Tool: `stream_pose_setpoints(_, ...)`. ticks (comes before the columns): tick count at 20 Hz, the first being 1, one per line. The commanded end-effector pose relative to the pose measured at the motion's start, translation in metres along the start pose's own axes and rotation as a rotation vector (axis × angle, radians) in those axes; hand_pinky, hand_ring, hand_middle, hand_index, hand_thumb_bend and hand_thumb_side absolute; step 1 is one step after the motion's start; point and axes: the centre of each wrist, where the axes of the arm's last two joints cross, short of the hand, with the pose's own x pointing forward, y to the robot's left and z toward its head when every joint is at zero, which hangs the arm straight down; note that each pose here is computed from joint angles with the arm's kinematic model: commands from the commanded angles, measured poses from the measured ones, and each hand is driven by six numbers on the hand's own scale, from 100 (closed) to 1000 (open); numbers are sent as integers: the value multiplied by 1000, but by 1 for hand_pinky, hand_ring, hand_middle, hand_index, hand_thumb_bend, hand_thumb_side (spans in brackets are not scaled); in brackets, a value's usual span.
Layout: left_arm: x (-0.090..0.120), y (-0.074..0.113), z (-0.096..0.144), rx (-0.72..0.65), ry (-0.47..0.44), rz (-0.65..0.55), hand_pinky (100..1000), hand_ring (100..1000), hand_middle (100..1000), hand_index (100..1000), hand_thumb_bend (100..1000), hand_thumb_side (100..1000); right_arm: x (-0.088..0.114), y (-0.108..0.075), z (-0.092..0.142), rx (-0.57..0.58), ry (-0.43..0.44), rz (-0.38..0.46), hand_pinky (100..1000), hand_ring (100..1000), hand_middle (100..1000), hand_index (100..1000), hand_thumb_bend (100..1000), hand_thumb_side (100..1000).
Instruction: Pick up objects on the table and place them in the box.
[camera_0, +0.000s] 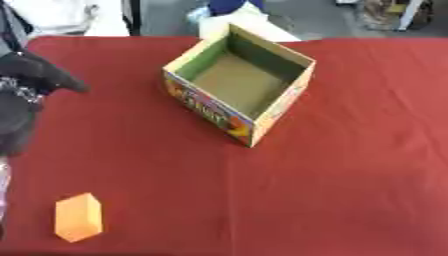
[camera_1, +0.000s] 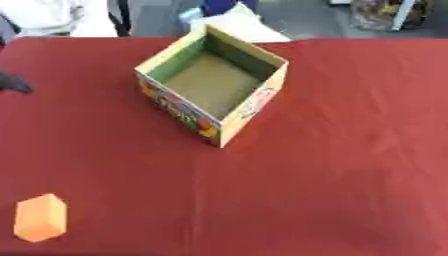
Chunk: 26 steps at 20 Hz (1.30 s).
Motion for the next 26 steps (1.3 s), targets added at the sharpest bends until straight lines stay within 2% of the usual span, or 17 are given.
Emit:
stream_pose_setpoints(1,11,10,-3,-58,-13,-84,708,683,650,774,100,615,4,-3,-9,10,-38,13,626,739,523,705,100,797)
stream_pose_setpoints(6,17,16,6,-124,-6,-184,711,686,652,773,100,671,4,-5,-8,14,-40,20,626,739,523,705,100,797)
stream_pose_setpoints(10,18,16,10,-139,-2,-236,711,686,652,773,100,672,4,-5,-8,14,-40,23,626,739,523,705,100,797)
stream_pose_setpoints(17,32,30,23,-294,75,-358,722,701,667,788,100,477,3,-8,-8,27,-45,46,626,739,521,705,100,798)
stream_pose_setpoints(19,36,35,23,-331,98,-391,722,701,667,788,100,477,3,-8,-7,28,-44,48,626,739,521,705,100,798)
stream_pose_setpoints(20,38,37,24,-354,116,-403,728,708,673,791,100,397,3,-9,-7,29,-45,51,626,739,521,705,100,798)
stream_pose_setpoints(21,40,38,27,-378,140,-415,730,710,674,793,100,356,3,-9,-7,31,-46,55,625,739,520,705,100,799)
stream_pose_setpoints(26,52,51,29,-474,264,-478,735,718,678,796,100,280,3,-11,-6,37,-43,68,625,739,520,705,100,799)
